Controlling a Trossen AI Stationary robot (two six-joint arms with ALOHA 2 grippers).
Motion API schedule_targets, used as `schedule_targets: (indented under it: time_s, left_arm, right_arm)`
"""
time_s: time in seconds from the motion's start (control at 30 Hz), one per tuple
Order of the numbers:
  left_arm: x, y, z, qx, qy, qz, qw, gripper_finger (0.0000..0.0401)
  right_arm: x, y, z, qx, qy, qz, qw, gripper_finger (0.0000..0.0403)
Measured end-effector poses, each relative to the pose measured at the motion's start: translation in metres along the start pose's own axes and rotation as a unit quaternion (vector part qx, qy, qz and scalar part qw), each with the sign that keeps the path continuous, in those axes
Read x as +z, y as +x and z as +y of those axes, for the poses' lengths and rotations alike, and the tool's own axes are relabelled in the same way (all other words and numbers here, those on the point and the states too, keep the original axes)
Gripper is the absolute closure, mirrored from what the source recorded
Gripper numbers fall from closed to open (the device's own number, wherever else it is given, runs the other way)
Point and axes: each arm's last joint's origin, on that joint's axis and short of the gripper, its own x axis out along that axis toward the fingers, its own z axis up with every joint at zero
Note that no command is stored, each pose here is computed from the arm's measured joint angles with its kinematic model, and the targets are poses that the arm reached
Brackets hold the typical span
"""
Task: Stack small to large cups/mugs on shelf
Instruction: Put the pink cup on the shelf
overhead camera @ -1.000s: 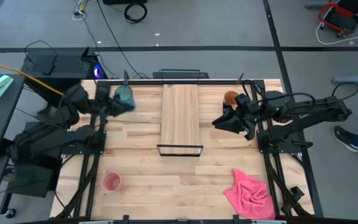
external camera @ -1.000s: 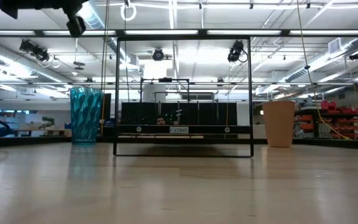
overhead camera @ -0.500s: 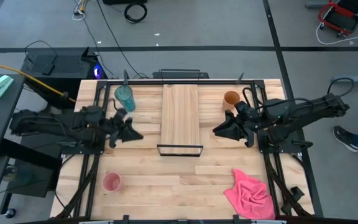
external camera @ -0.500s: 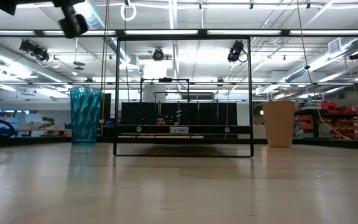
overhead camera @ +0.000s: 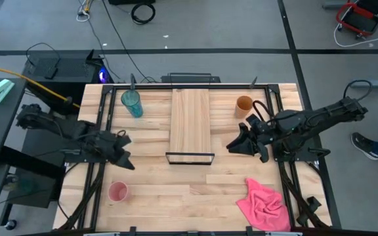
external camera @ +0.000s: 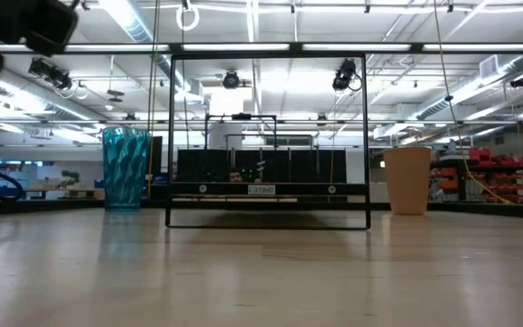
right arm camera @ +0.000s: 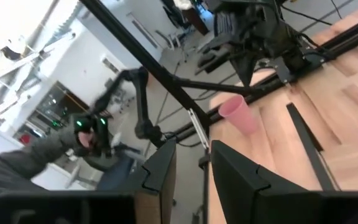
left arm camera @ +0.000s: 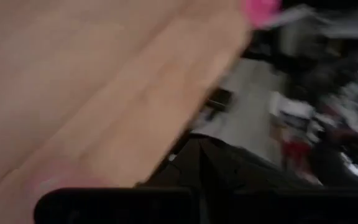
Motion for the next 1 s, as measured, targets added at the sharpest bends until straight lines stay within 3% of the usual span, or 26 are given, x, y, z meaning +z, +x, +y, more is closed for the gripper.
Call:
schedule_targets:
  time_s: [0.13, 0.23, 0.33, 0.43, 0.63, 0.7, 0.77, 1.0]
  left_arm:
    - [-0.004, -0.030, 0.004, 0.138, -0.046, -0.067, 0.987, 0.0390]
    - [-0.002, -0.060, 0.004, 0.233, -0.057, -0.156, 0.958, 0.0392]
    - [0.002, -0.085, -0.003, 0.283, -0.051, -0.262, 0.921, 0.0388]
    - [0.009, -0.096, -0.013, 0.282, -0.014, -0.349, 0.894, 0.0383]
    - [0.026, -0.097, -0.009, 0.368, 0.011, -0.374, 0.851, 0.0388]
    - [0.033, -0.094, -0.007, 0.385, 0.007, -0.363, 0.849, 0.0389]
    - [0.040, -0.091, -0.007, 0.384, 0.016, -0.343, 0.857, 0.0385]
    - [0.048, -0.078, -0.006, 0.322, 0.029, -0.170, 0.931, 0.0358]
  right_arm:
    - [-0.002, 0.000, -0.002, -0.012, -0.018, 0.007, 1.000, 0.0294]
    - [-0.002, 0.000, -0.003, -0.020, -0.036, 0.005, 0.999, 0.0294]
    - [-0.001, 0.000, -0.003, -0.027, -0.047, -0.001, 0.999, 0.0294]
    - [-0.002, 0.000, -0.004, -0.036, -0.048, -0.004, 0.998, 0.0294]
    - [-0.002, 0.000, -0.006, -0.062, -0.049, -0.009, 0.997, 0.0294]
    - [-0.002, 0.000, -0.007, -0.066, -0.049, -0.011, 0.997, 0.0294]
    - [-0.003, 0.000, -0.007, -0.069, -0.046, -0.010, 0.997, 0.0294]
    - [-0.006, -0.001, -0.008, -0.072, -0.025, 0.003, 0.997, 0.0294]
